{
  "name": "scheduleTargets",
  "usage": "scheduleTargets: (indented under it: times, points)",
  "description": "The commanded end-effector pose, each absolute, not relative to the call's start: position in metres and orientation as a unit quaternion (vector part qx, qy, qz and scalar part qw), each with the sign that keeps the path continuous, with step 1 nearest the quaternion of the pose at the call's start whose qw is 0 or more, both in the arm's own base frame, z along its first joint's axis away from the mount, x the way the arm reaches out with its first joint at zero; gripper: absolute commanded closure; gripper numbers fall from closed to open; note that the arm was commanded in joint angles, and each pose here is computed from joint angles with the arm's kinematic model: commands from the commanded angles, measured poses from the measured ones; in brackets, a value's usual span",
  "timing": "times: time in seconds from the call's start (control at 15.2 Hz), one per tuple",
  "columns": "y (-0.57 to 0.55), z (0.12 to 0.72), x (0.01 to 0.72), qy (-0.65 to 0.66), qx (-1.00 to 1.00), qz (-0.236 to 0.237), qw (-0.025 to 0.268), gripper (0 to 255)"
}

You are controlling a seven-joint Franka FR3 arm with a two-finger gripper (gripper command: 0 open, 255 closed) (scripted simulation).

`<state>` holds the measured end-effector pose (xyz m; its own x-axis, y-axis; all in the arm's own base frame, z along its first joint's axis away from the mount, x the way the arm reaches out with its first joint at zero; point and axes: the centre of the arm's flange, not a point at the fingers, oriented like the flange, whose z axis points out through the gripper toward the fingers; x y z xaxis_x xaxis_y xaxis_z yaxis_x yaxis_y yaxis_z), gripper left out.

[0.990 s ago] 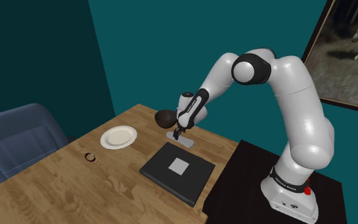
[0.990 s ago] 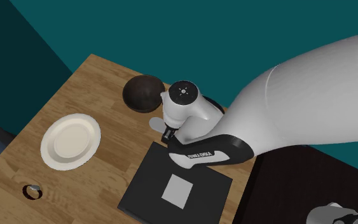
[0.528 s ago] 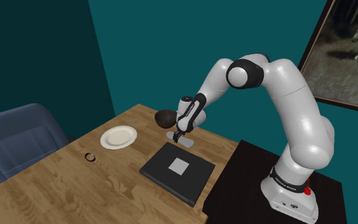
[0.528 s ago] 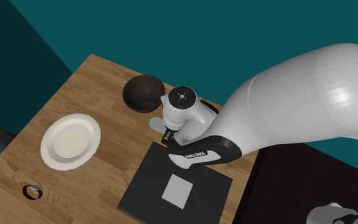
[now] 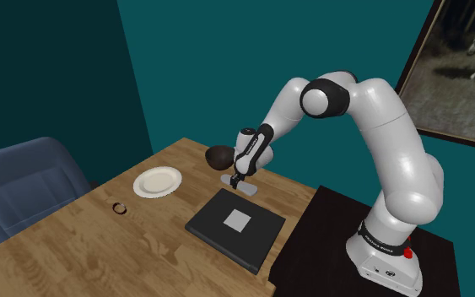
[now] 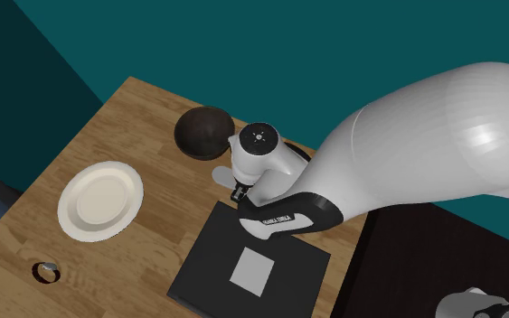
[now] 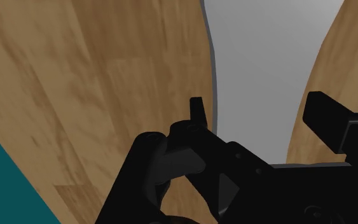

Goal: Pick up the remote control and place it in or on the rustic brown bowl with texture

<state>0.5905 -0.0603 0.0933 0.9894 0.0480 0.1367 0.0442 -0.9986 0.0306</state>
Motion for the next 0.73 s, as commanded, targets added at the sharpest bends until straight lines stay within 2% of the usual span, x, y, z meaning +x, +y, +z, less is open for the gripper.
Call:
scheduleTargets:
  times: [0.0,0.4,0.66]
  points:
    - [-0.060,0.093,0.591,0.023,0.997,0.069,0.014,255]
    - [-0.060,0.093,0.591,0.023,0.997,0.069,0.014,255]
    - [-0.060,0.114,0.591,0.023,0.997,0.069,0.014,255]
